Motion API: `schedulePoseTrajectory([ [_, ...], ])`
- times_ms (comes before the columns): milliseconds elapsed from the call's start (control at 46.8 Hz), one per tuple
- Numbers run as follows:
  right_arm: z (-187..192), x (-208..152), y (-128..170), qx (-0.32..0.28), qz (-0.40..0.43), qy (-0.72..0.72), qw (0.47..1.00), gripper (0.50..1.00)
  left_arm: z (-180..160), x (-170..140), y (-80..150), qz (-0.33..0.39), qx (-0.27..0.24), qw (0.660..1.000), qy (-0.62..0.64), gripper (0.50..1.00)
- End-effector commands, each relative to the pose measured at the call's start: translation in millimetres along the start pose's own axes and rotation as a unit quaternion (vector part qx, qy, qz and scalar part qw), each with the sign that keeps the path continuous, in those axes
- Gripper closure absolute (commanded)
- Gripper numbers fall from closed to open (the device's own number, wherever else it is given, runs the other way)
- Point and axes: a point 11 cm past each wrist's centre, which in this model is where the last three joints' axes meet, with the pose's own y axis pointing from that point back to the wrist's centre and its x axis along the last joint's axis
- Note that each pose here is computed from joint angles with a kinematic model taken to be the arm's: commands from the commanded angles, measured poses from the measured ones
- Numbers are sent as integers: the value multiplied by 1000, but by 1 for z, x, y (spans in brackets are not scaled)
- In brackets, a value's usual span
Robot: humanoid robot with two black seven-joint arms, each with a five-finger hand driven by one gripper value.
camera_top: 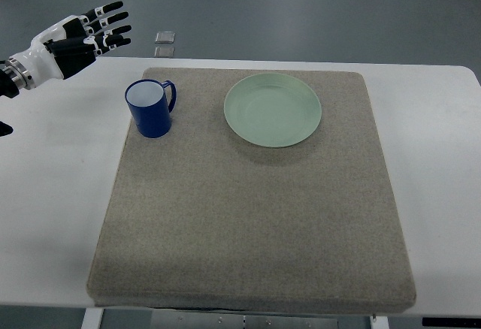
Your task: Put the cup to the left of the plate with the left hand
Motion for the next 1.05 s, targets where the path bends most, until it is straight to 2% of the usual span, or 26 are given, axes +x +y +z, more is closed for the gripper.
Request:
schedulePoseTrajectory([
  [0,0,0,0,0,0,0,1000,568,2,-1,-1,0,2,1000,30,500],
  [299,0,0,0,0,0,0,1000,568,7,-11,-7,-18,10,996,82,501],
  [491,0,-1,0,1,-3,-4,1000,568,12,-22,-13,-36,8,996,82,500],
  [662,0,-17,-2,1,-30,-7,1000,568,9,-26,-14,-42,9,996,83,500],
  [1026,1,-17,-1,2,-30,-9,999,568,5,-29,-15,-46,13,995,87,501],
])
